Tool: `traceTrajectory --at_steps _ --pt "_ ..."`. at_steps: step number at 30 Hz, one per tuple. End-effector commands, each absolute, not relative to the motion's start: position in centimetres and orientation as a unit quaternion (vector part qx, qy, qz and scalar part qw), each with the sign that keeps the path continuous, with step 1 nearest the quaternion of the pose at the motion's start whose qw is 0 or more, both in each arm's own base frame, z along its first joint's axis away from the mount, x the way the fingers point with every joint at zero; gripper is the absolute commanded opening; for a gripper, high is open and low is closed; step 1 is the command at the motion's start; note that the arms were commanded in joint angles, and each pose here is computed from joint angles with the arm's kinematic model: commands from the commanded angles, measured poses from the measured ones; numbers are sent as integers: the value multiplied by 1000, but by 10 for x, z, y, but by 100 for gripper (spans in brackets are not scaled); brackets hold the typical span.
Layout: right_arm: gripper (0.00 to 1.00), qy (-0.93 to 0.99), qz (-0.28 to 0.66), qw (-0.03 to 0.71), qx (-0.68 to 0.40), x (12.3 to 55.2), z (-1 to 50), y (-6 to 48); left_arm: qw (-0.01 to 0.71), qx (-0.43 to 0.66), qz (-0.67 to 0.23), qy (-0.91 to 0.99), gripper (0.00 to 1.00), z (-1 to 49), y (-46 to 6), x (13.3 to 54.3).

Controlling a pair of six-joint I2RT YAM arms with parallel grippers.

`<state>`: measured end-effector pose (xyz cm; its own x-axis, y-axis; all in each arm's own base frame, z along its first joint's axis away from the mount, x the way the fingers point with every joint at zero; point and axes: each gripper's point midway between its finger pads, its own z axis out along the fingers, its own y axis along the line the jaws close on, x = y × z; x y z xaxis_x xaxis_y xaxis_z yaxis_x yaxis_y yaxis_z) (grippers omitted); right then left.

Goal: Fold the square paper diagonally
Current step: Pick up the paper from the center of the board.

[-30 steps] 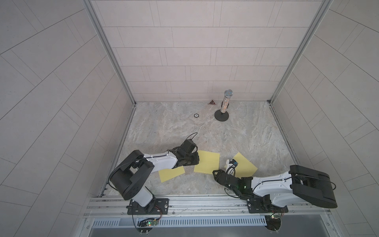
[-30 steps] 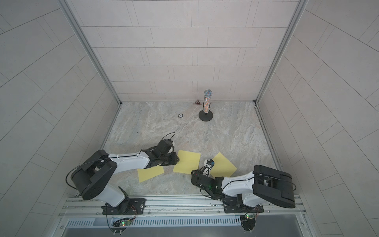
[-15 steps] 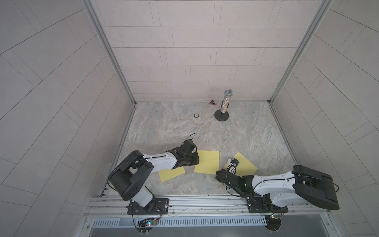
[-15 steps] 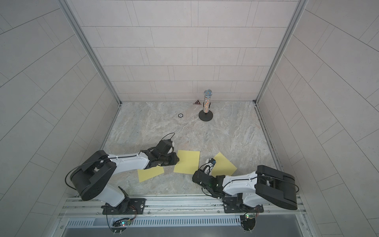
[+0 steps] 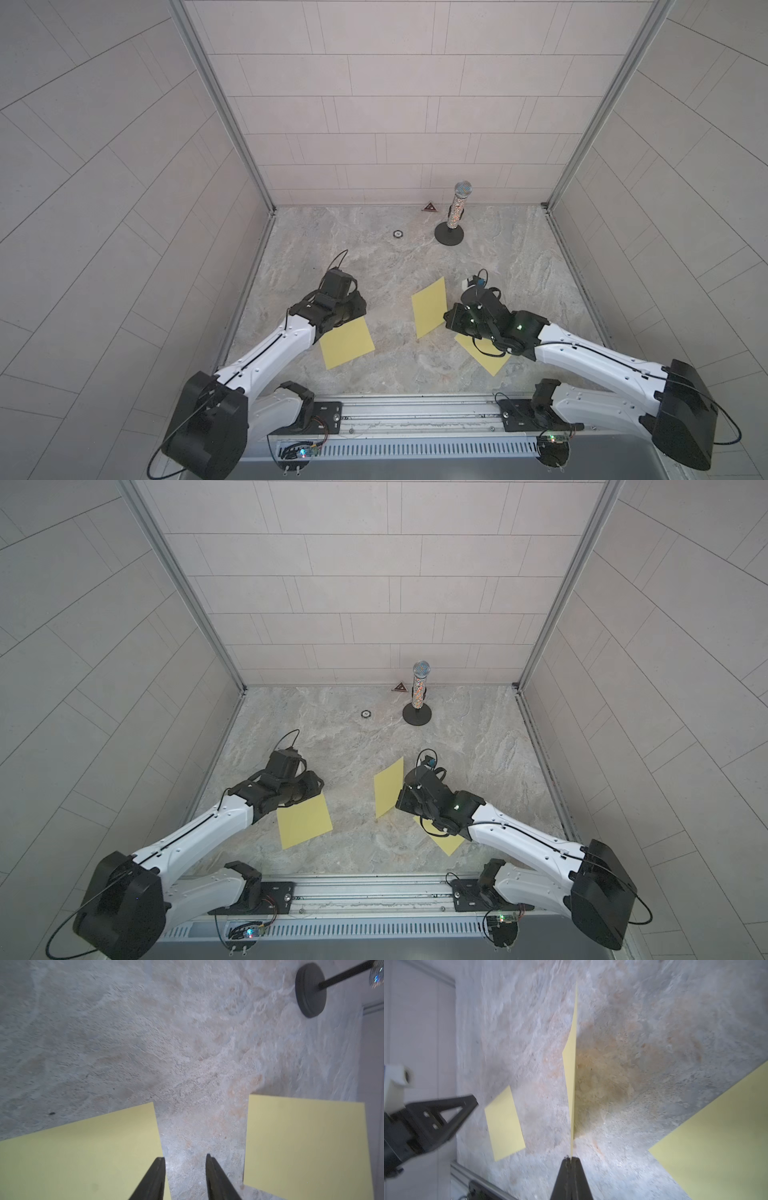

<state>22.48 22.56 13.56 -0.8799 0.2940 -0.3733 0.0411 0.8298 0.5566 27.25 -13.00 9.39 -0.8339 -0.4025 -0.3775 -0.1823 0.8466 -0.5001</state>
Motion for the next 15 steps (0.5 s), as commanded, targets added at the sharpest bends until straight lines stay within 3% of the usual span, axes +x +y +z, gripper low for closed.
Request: traceTrajectory --at_steps 1,9,15 --pt "0 952 261 149 -51 194 145 237 208 -145 -295 921 38 100 -146 264" --pt "0 934 295 147 -139 186 203 253 244 -131 -310 910 37 114 -144 260" --pt "0 943 309 89 -84 199 171 227 265 -119 -352 890 37 126 -155 266"
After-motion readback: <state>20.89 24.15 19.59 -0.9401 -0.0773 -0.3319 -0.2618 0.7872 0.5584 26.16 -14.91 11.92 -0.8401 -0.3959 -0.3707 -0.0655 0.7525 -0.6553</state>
